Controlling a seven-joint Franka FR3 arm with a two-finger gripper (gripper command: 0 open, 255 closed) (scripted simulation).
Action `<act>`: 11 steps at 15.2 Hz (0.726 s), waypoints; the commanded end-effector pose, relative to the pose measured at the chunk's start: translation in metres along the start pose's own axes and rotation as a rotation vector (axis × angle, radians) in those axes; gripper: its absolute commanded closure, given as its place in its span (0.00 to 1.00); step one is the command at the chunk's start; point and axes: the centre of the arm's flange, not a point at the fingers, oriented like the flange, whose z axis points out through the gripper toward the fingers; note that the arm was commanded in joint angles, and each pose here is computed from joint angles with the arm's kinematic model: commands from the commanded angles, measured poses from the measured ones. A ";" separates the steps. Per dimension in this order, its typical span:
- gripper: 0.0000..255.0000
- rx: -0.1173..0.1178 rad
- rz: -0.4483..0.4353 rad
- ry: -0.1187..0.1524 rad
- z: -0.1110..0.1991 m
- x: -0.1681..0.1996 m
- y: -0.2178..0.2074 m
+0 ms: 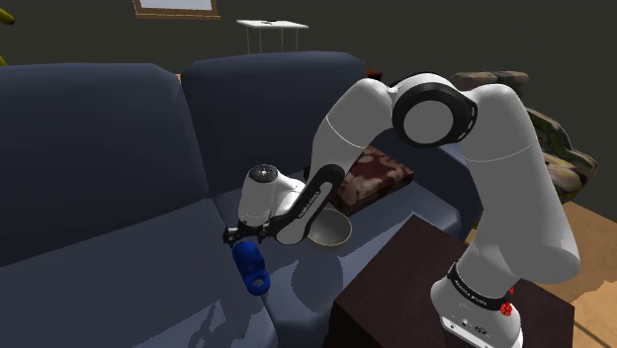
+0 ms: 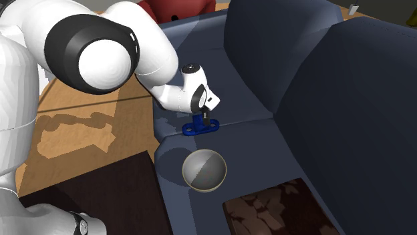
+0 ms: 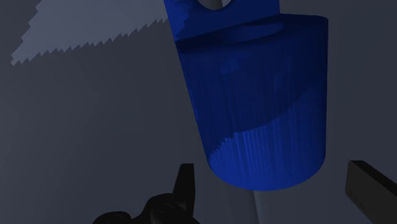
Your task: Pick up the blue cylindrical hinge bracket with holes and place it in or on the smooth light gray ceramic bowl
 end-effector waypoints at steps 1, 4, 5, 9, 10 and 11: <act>0.00 0.000 0.000 0.000 0.000 0.000 0.000; 1.00 0.000 0.000 0.000 0.000 0.000 0.000; 1.00 0.000 0.000 0.000 0.000 0.000 0.000; 1.00 0.000 0.000 0.000 0.000 0.000 0.000; 1.00 0.000 0.000 0.000 0.000 0.000 0.000; 1.00 0.000 0.000 0.000 0.000 0.000 -0.001</act>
